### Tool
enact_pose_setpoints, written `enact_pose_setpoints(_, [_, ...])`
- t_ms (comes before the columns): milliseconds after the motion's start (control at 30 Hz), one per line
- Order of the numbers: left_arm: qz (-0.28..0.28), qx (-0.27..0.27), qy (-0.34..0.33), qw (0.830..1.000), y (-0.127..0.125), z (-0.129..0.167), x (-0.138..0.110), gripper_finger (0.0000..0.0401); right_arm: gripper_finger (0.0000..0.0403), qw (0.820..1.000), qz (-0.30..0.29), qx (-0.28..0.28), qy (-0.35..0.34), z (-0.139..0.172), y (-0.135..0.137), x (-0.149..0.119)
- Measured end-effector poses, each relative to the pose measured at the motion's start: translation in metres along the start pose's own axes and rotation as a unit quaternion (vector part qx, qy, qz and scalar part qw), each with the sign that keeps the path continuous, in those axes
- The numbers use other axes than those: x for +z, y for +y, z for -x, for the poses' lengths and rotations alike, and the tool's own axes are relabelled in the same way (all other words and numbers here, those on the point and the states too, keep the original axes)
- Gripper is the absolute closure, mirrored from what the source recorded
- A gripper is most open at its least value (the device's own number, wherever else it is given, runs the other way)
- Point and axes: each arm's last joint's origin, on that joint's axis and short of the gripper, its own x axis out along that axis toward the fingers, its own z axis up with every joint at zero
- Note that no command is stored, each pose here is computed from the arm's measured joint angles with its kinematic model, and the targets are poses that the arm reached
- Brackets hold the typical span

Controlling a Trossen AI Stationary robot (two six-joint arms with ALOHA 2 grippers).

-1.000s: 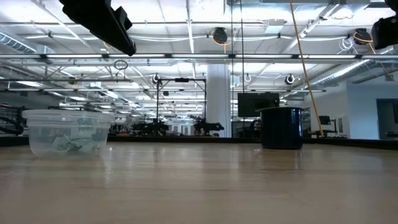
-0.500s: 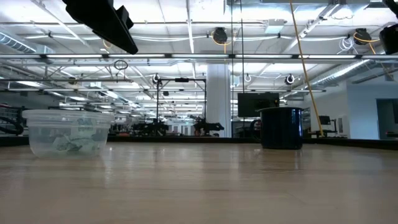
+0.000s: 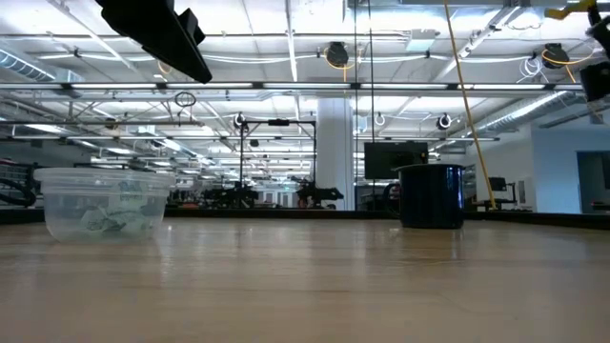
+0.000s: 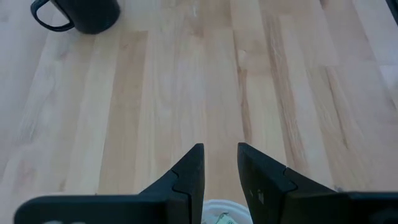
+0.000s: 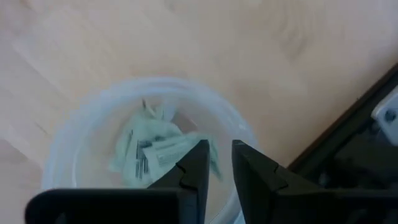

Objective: Pick and place Stevia / Truvia into bins
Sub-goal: Return to Home Position

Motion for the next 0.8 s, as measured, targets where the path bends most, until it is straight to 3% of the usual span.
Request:
enact_pose_setpoints(233, [-0.005, 0.025, -0.01, 1.0, 0.002, 0.0, 0.001, 0.0299, 0.0352, 0.998, 0.001, 0.063, -0.021, 0.037, -0.002, 0.008])
enact_pose_setpoints(333, [-0.015, 0.036, -0.011, 0.999, 0.003, 0.0, 0.002, 0.0299, 0.0356, 0.99, 0.032, 0.106, -0.084, 0.061, -0.005, 0.016])
enact_pose_setpoints(400, [0.002, 0.056, -0.016, 0.998, 0.007, -0.001, 0.003, 0.0299, 0.0358, 0.978, 0.081, 0.121, -0.151, 0.075, -0.011, 0.021])
enact_pose_setpoints(533, [0.002, 0.078, -0.014, 0.997, 0.017, 0.001, 0.003, 0.0299, 0.0358, 0.935, 0.165, 0.127, -0.286, 0.095, -0.023, 0.03])
enact_pose_setpoints(667, [0.014, 0.08, -0.031, 0.996, 0.027, 0.02, 0.005, 0.0299, 0.0358, 0.905, 0.157, 0.147, -0.367, 0.1, -0.03, 0.034])
enact_pose_setpoints(800, [0.034, 0.084, -0.069, 0.993, 0.045, 0.061, 0.004, 0.0299, 0.0358, 0.874, 0.168, 0.125, -0.438, 0.098, -0.038, 0.036])
